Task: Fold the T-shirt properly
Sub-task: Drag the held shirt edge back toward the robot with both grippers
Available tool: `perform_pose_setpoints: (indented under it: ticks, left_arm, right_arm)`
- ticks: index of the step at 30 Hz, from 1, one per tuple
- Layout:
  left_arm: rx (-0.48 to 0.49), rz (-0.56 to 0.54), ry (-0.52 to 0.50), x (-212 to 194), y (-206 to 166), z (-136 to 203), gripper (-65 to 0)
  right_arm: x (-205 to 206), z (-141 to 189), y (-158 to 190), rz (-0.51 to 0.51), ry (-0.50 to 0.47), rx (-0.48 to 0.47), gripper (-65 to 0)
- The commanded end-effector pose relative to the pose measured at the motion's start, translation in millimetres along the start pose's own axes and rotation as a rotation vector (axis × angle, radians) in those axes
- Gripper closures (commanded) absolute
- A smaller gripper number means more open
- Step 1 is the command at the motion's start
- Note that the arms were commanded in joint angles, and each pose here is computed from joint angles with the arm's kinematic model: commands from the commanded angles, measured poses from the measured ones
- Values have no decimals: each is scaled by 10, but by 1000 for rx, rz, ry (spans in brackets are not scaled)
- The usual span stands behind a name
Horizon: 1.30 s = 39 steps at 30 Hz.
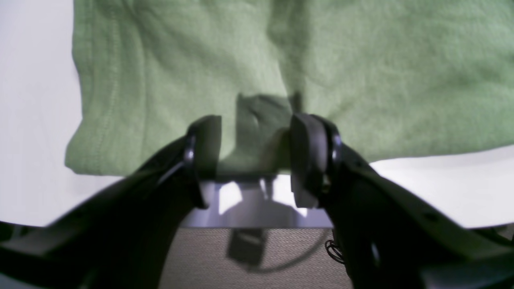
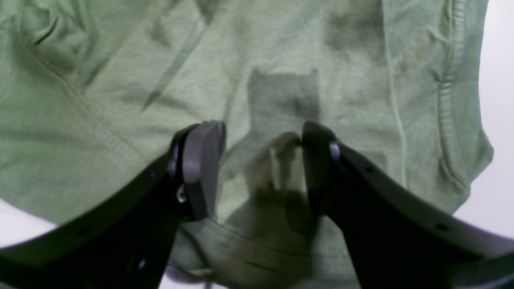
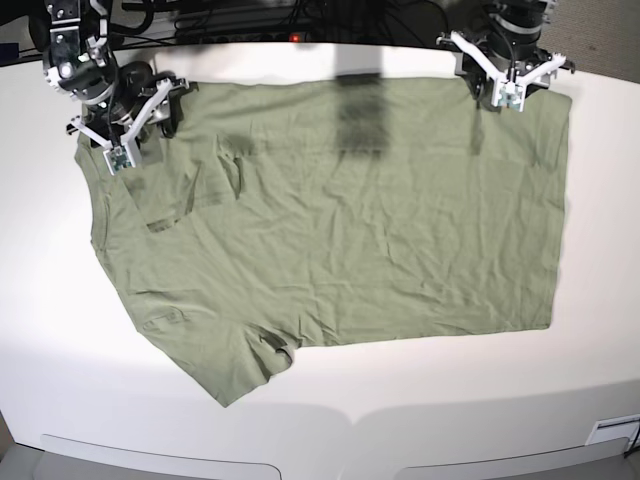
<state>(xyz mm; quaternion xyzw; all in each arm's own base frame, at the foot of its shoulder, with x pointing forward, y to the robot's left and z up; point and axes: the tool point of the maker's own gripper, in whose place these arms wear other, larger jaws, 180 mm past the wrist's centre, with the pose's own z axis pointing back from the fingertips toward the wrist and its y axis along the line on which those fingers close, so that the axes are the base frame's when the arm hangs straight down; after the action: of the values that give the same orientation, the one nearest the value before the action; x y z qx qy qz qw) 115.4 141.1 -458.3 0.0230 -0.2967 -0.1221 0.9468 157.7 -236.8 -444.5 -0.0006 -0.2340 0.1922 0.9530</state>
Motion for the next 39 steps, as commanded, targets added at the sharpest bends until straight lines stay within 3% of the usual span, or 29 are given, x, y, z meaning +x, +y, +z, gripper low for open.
perform_pose_setpoints:
  ticks: [1, 8, 21, 28, 39]
  left_arm:
    - [-78, 6, 339, -810, -196, 171, -291]
    - [-78, 6, 356, -841, -198, 182, -291]
    - [-91, 7, 400, -1038, -255, 313, -291]
    - [-91, 7, 393, -1027, -254, 309, -291]
    - [-92, 5, 451, -1137, -260, 365, -291]
  right_arm:
    - [-229, 37, -17, 27, 91, -10, -329]
    - [-479, 93, 72, 31, 148, 5, -329]
    - [-750, 281, -82, 7, 204, -48, -329]
    - [-672, 367, -331, -36, 166, -133, -329]
    - [-404, 437, -335, -3, 96, -148, -329]
